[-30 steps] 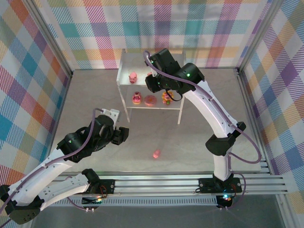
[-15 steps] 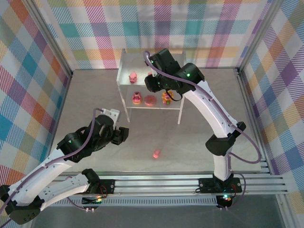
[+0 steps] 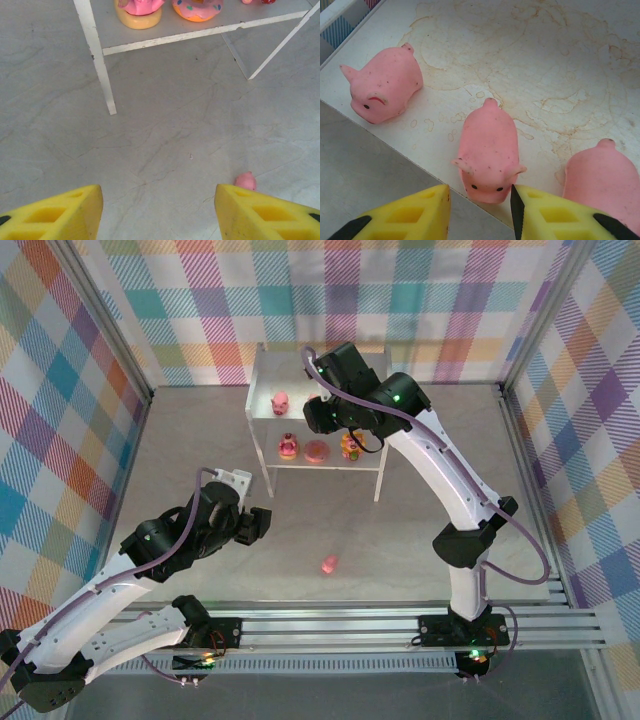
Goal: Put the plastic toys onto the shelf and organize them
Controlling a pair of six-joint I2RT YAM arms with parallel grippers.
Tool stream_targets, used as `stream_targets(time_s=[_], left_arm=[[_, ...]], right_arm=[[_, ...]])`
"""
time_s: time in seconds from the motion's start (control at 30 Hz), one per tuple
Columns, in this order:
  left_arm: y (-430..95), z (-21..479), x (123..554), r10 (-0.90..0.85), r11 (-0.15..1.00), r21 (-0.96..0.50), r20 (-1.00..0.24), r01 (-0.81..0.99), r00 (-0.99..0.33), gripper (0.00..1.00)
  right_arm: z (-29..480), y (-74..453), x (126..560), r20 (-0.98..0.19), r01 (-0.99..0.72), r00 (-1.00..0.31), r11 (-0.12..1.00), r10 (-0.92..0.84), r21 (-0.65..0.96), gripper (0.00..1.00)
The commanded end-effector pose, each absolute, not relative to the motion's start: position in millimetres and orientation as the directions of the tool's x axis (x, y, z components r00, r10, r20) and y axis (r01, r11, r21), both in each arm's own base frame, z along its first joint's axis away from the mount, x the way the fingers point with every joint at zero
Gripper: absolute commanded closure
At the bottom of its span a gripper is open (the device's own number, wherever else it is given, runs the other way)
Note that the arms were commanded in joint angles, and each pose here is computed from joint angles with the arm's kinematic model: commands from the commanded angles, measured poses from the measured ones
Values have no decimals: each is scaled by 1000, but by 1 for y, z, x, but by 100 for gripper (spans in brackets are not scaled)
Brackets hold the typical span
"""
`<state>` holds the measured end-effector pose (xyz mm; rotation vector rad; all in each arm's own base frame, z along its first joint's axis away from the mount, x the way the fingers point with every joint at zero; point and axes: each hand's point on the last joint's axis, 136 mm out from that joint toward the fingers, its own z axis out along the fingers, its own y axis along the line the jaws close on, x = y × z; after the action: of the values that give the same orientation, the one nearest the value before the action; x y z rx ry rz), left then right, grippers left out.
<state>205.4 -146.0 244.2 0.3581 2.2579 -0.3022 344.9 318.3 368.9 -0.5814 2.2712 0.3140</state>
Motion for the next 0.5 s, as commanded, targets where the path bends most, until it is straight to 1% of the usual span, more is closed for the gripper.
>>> stream_targets(time_s=[0.0, 0.17, 0.27, 0.47], left_arm=[[-142, 248, 207, 157, 934, -90, -766, 345, -623, 39], [-142, 248, 206, 158, 934, -89, -765, 345, -624, 39], [-142, 250, 207, 155, 934, -90, -768, 345, -621, 39], [-143, 253, 207, 151, 932, -97, -772, 349, -618, 39]], right_arm=[[389, 312, 341, -757, -497, -592, 865, -277, 72, 61], [396, 315, 338, -772, -511, -579, 854, -264, 91, 61], [410, 318, 333, -797, -541, -554, 832, -241, 124, 59], [438, 308, 323, -844, -553, -497, 823, -201, 129, 58]])
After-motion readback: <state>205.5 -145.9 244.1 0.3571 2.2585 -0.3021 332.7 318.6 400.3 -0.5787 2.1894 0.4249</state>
